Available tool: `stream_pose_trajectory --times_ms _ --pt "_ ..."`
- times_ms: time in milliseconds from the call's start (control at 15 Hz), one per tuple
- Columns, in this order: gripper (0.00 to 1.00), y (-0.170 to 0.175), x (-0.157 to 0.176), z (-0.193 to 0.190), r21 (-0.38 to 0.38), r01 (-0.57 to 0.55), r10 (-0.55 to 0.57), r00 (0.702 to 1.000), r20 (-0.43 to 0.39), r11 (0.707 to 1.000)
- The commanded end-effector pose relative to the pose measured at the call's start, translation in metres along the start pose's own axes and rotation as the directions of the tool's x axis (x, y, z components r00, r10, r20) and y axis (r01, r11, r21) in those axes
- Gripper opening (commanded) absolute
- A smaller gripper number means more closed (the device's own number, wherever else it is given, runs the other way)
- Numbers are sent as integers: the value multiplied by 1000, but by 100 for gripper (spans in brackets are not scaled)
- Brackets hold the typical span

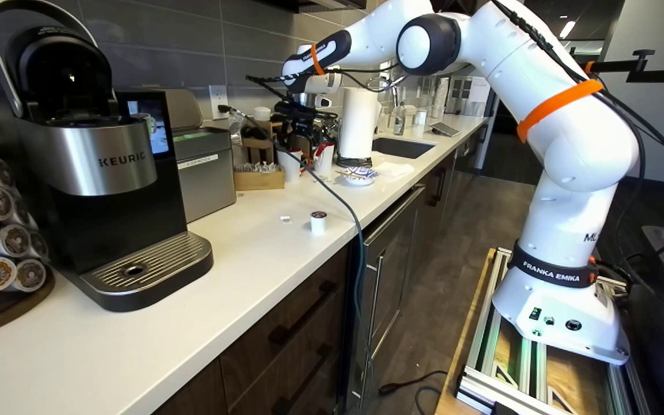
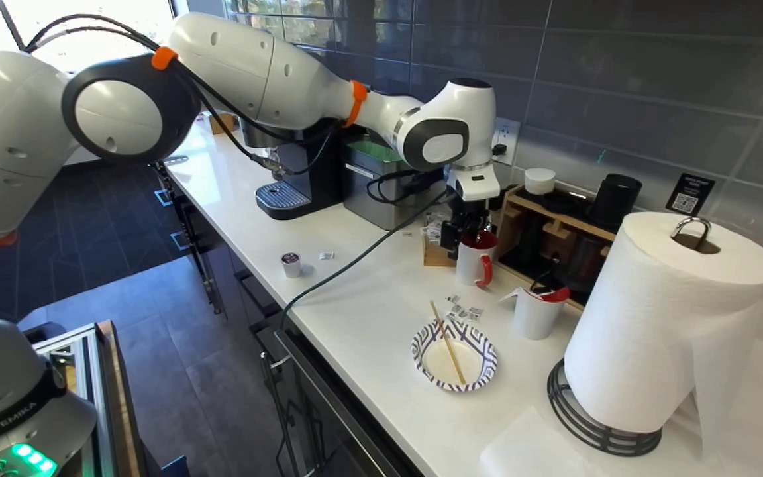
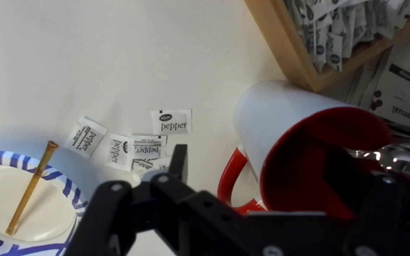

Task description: Swap the small crate and cup's places

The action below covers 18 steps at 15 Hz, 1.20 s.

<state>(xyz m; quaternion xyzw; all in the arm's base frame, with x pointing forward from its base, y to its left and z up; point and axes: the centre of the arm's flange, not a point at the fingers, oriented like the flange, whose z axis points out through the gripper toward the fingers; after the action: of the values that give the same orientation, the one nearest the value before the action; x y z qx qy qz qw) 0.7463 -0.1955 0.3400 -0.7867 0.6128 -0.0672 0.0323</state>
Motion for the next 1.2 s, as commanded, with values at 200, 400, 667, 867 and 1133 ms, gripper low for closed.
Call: stream_pose_trajectory --times_ms 200,400,667,867,1133 --pt "54 -25 11 18 -29 -74 74 997 -2 997" --pt "30 -26 10 24 -53 -88 89 996 4 995" --pt "1 -27 8 31 -87 -97 98 995 9 992" --pt "3 -28 8 30 -93 -97 97 995 0 991" --pt "3 -13 4 15 -77 -77 76 997 -9 994"
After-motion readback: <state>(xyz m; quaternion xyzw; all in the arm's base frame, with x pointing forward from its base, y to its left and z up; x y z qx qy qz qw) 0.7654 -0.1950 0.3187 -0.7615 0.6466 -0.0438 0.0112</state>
